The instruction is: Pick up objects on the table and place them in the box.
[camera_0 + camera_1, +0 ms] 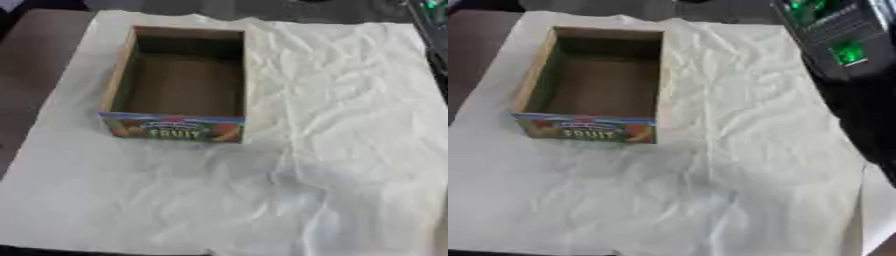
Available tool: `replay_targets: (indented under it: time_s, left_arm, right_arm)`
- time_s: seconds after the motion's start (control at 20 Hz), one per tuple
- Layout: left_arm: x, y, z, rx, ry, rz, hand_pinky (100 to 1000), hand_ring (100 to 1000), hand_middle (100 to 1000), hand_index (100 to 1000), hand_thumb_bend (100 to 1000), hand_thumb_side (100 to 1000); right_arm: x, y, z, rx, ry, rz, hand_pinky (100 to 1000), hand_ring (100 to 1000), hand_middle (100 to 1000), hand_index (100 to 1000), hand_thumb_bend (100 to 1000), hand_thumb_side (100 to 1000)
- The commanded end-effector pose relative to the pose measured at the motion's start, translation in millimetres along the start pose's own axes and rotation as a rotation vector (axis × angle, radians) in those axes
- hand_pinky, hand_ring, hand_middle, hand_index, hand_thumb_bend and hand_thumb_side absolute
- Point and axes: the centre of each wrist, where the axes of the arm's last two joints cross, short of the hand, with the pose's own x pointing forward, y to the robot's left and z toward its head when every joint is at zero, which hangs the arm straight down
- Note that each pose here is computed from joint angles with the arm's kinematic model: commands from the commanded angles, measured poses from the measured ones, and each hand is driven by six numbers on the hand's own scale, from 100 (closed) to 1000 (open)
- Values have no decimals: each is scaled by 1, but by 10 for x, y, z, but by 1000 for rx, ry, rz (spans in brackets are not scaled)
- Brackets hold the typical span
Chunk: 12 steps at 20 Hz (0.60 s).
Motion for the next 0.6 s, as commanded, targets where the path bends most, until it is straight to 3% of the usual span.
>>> replay_targets:
  time_s: [0.05,0.35,0.6]
  left_arm:
    - [64,-24,-38,-14,-27,15,313,701,863,657,100,766]
    - [74,-56,-47,-24,-29,31,313,702,864,656,100,767]
    - [75,-63,-49,-27,-28,35,313,702,864,656,100,767]
  right_arm:
    - [38,86,-214,-25,35,-2,871,848,566,678,100,100]
    - [54,483,-602,-96,159,-33,871,845,558,675,100,100]
    - [99,830,-735,-94,192,-38,872,842,556,674,100,100]
